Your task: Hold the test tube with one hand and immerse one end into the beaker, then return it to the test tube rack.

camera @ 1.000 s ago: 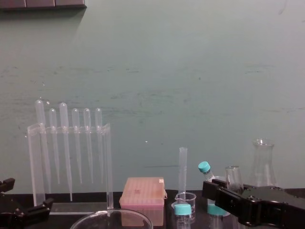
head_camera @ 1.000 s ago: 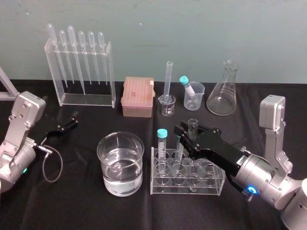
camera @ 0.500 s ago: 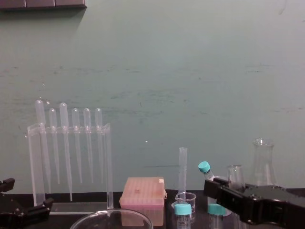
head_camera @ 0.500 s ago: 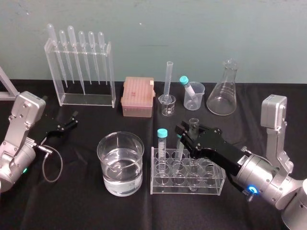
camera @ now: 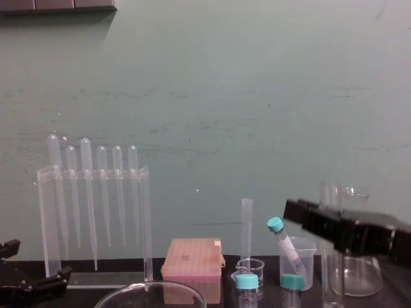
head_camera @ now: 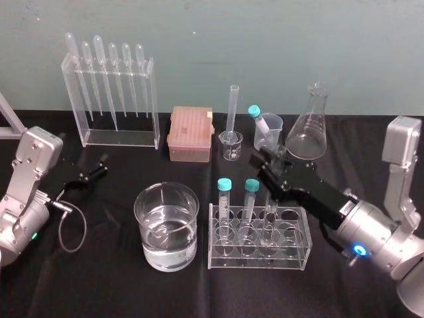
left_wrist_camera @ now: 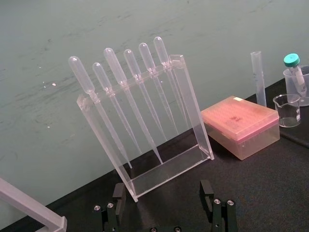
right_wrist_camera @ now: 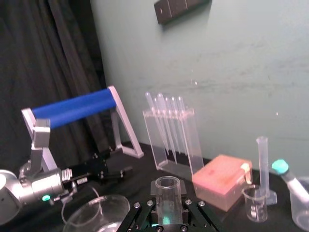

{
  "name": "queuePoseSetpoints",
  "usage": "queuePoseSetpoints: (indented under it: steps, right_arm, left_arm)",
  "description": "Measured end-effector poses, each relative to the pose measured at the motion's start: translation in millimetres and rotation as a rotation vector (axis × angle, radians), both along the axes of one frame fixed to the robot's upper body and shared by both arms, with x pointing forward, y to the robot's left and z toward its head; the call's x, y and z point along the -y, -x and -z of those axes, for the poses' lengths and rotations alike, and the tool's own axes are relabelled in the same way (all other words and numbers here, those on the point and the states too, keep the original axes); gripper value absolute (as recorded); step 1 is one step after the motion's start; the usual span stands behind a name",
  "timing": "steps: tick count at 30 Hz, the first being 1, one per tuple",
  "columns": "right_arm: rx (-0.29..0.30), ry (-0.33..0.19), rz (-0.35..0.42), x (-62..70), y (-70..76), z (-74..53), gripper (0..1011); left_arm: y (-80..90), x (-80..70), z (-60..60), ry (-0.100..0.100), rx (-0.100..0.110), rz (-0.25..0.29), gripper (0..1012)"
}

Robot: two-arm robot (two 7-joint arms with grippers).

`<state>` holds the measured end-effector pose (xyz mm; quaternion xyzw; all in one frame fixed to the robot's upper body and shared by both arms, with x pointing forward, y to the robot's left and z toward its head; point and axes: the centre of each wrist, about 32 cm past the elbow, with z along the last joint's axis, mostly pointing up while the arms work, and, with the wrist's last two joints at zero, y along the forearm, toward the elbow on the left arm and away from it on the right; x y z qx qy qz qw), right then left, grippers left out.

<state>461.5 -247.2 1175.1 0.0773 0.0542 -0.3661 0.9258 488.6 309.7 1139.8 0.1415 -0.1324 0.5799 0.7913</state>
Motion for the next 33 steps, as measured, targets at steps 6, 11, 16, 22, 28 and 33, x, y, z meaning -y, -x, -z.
queuePoseSetpoints:
  steps: [6,11,16,22,28,33]
  right_arm:
    - [0.044,-0.019,0.000,2.9,-1.2,-12.8,194]
    - [0.082,-0.033,0.000,5.1,-3.4,-22.0,194]
    - [0.113,-0.036,0.002,6.0,-7.1,-28.9,194]
    - [0.137,-0.027,0.000,6.2,-12.9,-33.4,194]
    - [0.147,-0.014,-0.011,4.8,-16.4,-35.3,194]
    - [0.145,-0.005,-0.016,4.2,-16.9,-35.2,194]
  left_arm:
    - [0.0,0.0,0.0,0.000,0.000,0.000,1000]
    - [0.0,0.0,0.0,0.000,0.000,0.000,1000]
    - [0.0,0.0,0.0,0.000,0.000,0.000,1000]
    - [0.0,0.0,0.0,0.000,0.000,0.000,1000]
    - [0.0,0.0,0.0,0.000,0.000,0.000,1000]
    - [0.0,0.0,0.0,0.000,0.000,0.000,1000]
